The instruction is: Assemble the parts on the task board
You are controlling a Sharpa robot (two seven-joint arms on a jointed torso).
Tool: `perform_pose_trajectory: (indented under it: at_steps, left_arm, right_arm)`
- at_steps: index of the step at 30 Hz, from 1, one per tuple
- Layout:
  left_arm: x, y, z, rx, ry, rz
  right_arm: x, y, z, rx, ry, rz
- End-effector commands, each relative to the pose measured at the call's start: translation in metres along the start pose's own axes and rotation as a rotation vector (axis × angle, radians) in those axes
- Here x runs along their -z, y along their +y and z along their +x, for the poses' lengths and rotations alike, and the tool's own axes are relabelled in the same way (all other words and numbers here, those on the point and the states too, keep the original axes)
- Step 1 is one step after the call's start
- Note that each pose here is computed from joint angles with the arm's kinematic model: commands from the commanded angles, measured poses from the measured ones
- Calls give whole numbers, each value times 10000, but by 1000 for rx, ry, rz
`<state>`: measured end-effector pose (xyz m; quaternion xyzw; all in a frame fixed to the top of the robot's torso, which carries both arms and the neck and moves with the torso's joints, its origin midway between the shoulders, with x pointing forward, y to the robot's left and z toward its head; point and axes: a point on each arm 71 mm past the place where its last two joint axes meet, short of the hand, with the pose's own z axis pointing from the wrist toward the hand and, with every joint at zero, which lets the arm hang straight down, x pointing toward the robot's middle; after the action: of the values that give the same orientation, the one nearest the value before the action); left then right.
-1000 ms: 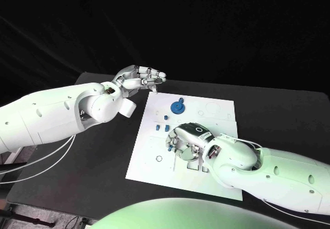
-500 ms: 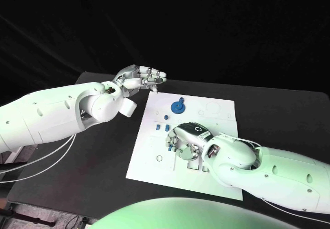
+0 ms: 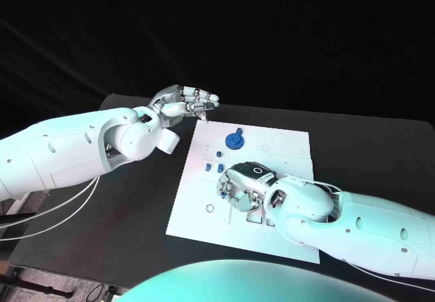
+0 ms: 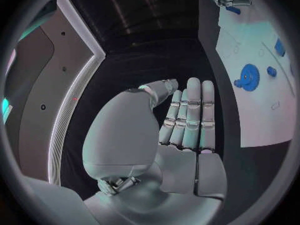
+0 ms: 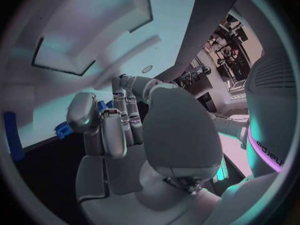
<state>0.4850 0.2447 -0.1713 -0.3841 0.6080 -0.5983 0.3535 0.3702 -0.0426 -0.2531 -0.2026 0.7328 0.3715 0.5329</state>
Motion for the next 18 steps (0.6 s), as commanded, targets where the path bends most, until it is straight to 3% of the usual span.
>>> perform_pose_trajectory:
  at_steps: [1, 11, 18]
  left_arm:
    - [-3, -11, 18, 2, 17, 5]
    - [-1, -8, 4, 1, 14, 3]
    - [4, -5, -13, 0, 10, 1]
  right_arm:
    - [24, -39, 110, 22, 74, 20]
    - [52, -86, 51, -15, -7, 38]
    - [164, -102, -39, -35, -60, 43]
